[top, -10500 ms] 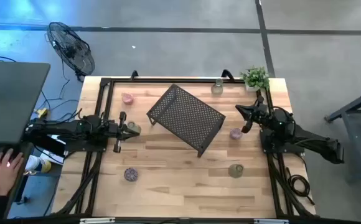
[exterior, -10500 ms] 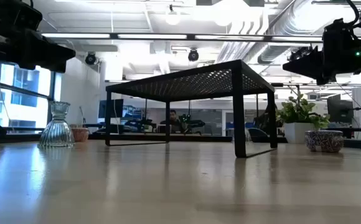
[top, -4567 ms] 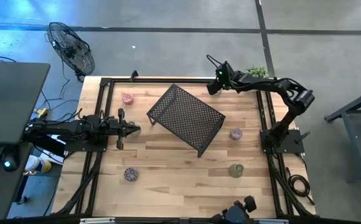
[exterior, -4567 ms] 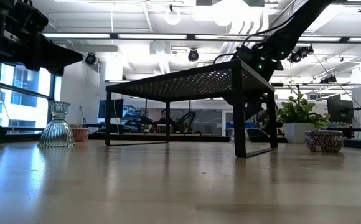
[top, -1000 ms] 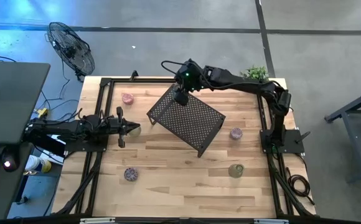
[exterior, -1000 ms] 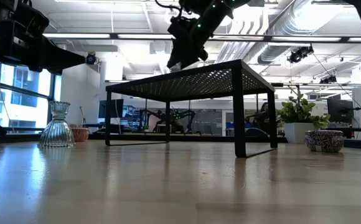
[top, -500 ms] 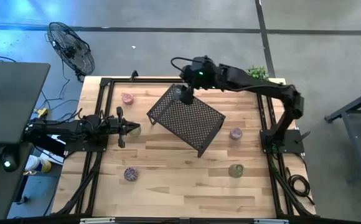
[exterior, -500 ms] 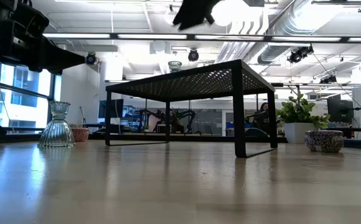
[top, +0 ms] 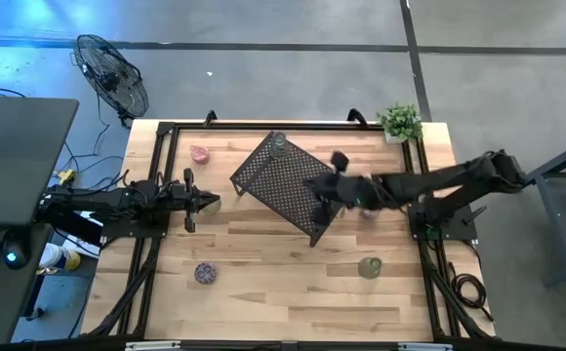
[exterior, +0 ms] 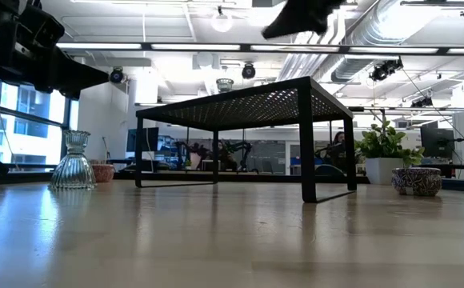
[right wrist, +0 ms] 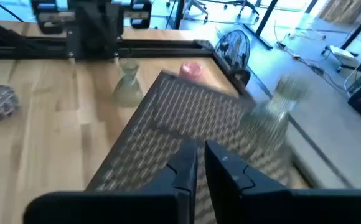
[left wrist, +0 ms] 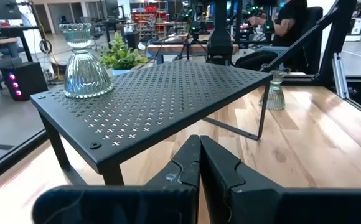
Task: Pick & Place candle stick holders
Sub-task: Put the left green candle holder on the shelf
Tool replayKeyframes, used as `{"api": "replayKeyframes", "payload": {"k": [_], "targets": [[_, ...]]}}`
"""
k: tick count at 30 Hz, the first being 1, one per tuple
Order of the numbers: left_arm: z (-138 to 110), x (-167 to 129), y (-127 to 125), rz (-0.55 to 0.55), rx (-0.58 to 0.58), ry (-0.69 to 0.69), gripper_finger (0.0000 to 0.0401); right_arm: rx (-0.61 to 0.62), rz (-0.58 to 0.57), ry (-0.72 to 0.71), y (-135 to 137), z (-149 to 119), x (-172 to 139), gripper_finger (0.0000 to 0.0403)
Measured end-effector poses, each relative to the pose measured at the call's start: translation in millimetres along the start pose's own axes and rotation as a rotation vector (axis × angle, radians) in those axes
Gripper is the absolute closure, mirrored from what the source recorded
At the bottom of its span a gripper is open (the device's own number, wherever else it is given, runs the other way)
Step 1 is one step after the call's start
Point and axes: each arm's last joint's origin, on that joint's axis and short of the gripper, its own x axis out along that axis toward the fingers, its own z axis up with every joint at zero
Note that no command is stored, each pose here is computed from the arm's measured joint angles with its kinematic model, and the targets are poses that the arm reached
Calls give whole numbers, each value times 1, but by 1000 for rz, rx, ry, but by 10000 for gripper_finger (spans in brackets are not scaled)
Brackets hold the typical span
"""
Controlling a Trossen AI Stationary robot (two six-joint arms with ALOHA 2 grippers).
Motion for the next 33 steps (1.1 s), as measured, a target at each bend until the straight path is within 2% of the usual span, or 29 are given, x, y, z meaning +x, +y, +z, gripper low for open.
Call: {"api": "replayKeyframes", "payload": {"k": [3, 7, 15, 21, 24, 29, 33], "targets": [[0, 0, 0, 0, 0, 1, 400, 66, 5, 6, 14, -18, -20, 398], [0, 0, 0, -1, 0, 3, 400, 192, 25, 62, 25, -26, -50, 397], [-1, 0, 0, -4, -19, 16, 400, 316, 35, 205, 49, -41, -92, 402], [-1, 0, 0, -6, -28, 18, 400, 298, -13, 175, 67, -56, -103, 402], [4, -2, 0, -22, -53, 114, 400, 268, -51, 144, 73, -59, -101, 402], [42, -5, 2, 6, -152, 216, 400, 247, -76, 137, 81, -64, -94, 401], [59, 3, 0, 44, -200, 395, 393, 202, -101, 114, 86, -67, -90, 401]]}}
